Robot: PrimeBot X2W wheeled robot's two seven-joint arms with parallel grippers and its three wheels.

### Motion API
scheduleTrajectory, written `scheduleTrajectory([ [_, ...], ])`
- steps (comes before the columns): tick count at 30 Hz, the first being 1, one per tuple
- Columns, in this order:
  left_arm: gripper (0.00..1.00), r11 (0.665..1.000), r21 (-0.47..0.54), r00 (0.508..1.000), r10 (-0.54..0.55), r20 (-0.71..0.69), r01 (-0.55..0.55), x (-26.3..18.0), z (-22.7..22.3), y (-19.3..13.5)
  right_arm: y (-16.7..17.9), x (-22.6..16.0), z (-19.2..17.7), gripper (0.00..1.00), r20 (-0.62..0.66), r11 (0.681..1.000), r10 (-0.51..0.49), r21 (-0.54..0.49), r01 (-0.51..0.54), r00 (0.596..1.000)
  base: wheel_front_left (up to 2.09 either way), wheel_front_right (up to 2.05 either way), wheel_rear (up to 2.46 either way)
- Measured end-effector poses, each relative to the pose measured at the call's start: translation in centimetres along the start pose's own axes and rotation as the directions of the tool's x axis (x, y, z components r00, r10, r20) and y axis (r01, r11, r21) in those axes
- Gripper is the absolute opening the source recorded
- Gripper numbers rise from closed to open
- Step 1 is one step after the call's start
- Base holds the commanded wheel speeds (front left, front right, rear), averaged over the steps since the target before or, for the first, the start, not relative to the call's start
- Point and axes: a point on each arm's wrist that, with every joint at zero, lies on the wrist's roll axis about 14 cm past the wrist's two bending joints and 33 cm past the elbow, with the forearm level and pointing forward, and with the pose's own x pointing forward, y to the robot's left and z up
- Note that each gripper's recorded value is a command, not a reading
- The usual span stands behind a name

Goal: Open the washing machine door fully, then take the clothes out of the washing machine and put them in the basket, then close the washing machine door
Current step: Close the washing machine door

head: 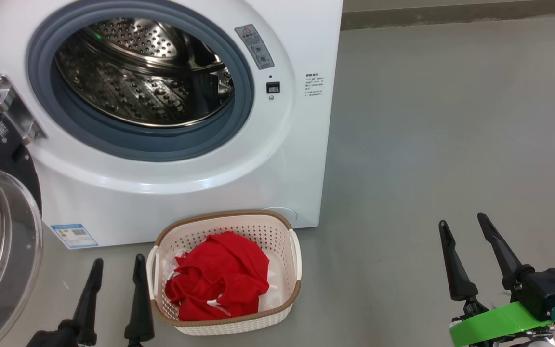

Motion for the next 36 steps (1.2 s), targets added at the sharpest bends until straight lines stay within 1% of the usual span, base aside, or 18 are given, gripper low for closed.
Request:
scheduleTrajectory([
  [19,1.00,1.000,0.014,1.000,0.013,0.011,-0.013,-0.5,0.3,0.6,0.8,0.4,-0.1,1.00,-0.002,1.000,0.026,0.004,-0.026,1.000,-0.01,0.01,0.00],
  [26,1.00,0.997,0.043,0.998,0.058,0.023,-0.059,-1.2,0.8,2.1,2.4,1.1,-0.6,1.00,-0.011,0.997,0.072,0.013,-0.072,0.997,0.00,0.00,0.00],
  [36,1.00,0.986,0.067,0.987,0.147,0.064,-0.151,-2.3,2.1,4.9,5.6,2.6,-1.8,1.00,-0.038,0.985,0.169,0.031,-0.168,0.985,0.00,0.00,0.00],
])
